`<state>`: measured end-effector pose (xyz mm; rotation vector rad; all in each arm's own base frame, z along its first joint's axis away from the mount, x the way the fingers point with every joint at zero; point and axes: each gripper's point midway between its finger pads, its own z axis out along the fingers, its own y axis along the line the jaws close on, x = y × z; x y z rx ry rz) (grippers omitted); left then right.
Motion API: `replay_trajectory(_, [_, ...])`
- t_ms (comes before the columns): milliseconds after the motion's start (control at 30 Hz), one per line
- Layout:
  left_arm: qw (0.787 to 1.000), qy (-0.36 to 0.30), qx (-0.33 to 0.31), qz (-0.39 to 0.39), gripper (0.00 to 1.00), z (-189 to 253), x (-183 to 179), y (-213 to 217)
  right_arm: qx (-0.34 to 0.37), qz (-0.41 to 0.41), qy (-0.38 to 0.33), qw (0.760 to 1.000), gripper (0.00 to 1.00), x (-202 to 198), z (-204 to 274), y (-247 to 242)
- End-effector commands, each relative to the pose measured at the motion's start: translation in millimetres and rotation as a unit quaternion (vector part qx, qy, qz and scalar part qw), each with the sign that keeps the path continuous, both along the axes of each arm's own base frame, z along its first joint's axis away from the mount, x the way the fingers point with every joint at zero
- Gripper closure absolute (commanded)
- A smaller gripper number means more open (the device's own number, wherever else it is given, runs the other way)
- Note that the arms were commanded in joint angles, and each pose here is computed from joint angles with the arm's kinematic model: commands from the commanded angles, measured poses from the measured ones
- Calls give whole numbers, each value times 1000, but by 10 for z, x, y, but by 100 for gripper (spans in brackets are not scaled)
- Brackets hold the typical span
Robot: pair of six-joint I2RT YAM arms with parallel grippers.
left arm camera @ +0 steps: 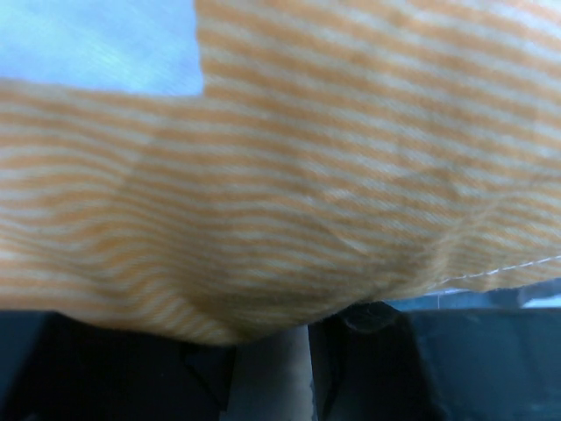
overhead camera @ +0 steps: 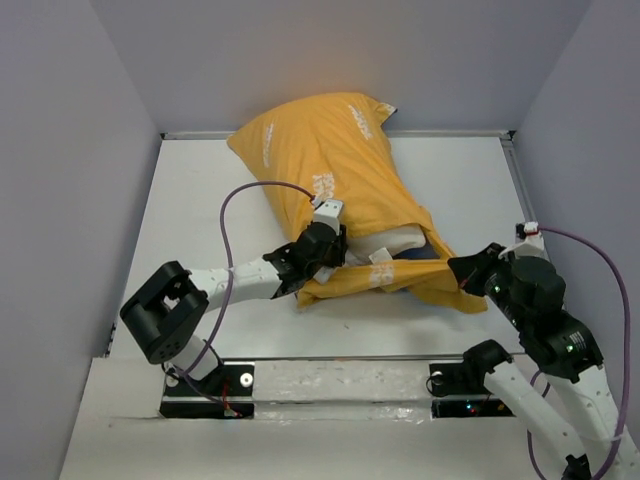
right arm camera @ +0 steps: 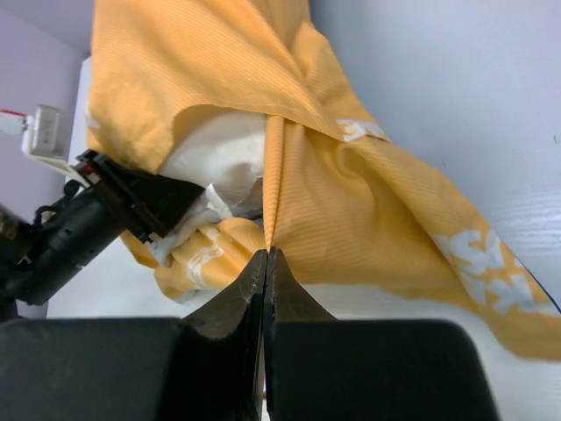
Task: Put the pillow into the pillowcase
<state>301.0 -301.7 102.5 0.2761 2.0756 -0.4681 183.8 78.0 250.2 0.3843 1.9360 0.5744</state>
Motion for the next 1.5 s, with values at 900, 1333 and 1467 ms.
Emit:
replay_trajectory(900, [982,-56,-159,-80,37,1440,-609,-19,-70,32,-54,996,42,899,444,333])
replay_trajectory(1333, [994,47,-92,25,39,444,-861,890,-66,401,53,912,72,-47,-144,1783])
replay_trajectory(1467, [993,52,-101,-2,34,440,-930,804,-117,444,66,886,69,-257,-541,2250])
